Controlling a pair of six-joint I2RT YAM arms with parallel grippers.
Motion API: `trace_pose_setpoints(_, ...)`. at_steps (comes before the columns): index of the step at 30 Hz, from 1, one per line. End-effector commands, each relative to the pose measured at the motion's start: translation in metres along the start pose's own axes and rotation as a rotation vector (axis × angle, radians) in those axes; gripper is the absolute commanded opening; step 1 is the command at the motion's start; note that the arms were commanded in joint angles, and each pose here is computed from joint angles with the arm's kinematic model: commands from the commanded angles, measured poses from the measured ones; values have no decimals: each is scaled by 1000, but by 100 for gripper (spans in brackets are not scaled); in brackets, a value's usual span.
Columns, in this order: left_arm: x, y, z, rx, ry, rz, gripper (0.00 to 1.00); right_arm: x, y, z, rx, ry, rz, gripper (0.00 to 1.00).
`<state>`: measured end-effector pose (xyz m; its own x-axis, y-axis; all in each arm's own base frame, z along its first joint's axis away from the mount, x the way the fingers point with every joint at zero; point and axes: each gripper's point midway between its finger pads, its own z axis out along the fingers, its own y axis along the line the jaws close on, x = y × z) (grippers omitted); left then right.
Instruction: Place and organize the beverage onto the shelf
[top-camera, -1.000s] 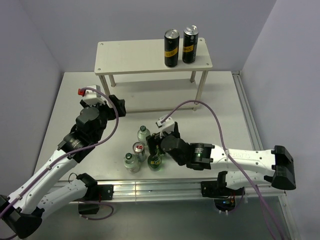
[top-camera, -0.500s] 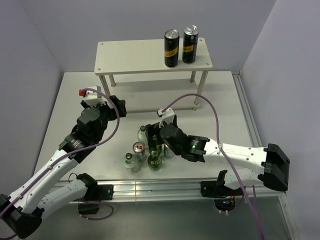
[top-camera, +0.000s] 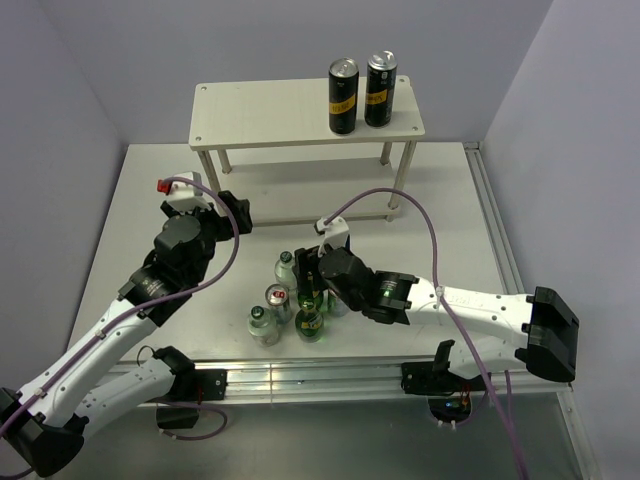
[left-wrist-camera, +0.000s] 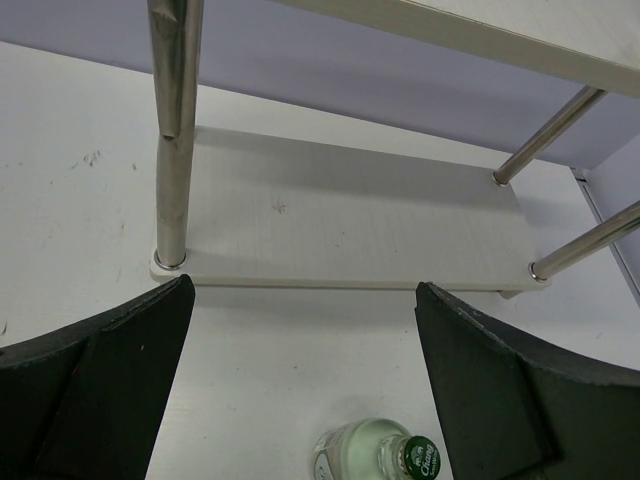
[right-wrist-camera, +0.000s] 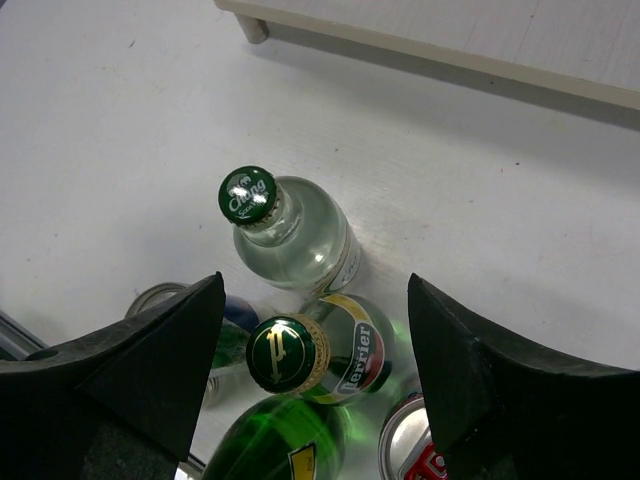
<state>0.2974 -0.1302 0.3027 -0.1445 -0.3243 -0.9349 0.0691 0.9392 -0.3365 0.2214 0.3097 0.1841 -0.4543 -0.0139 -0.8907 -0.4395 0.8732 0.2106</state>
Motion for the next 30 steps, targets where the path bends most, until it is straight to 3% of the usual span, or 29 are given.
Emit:
trace_pose_setpoints(1,-10,-2,-2,5,-44,-37,99,6,-2,2,23,11,7,80)
trace_pose_setpoints(12,-5,2,-3,-2,-44,-44,99,21,-3,5,67,44,-27,70)
trace_pose_setpoints(18,-4,3,-3,-5,-44,-42,99,18,-5,8,93,37,-32,42)
trace_pose_setpoints(23,-3,3,-3,-6,-46,-44,99,13,-4,9,99,26,-40,32)
trace_pose_setpoints(28,-3,4,-4,-7,-48,-44,99,7,-1,9,101,17,-38,1)
trace_pose_setpoints(30,-3,4,-4,-10,-48,-41,99,-2,1,7,95,1,-40,0)
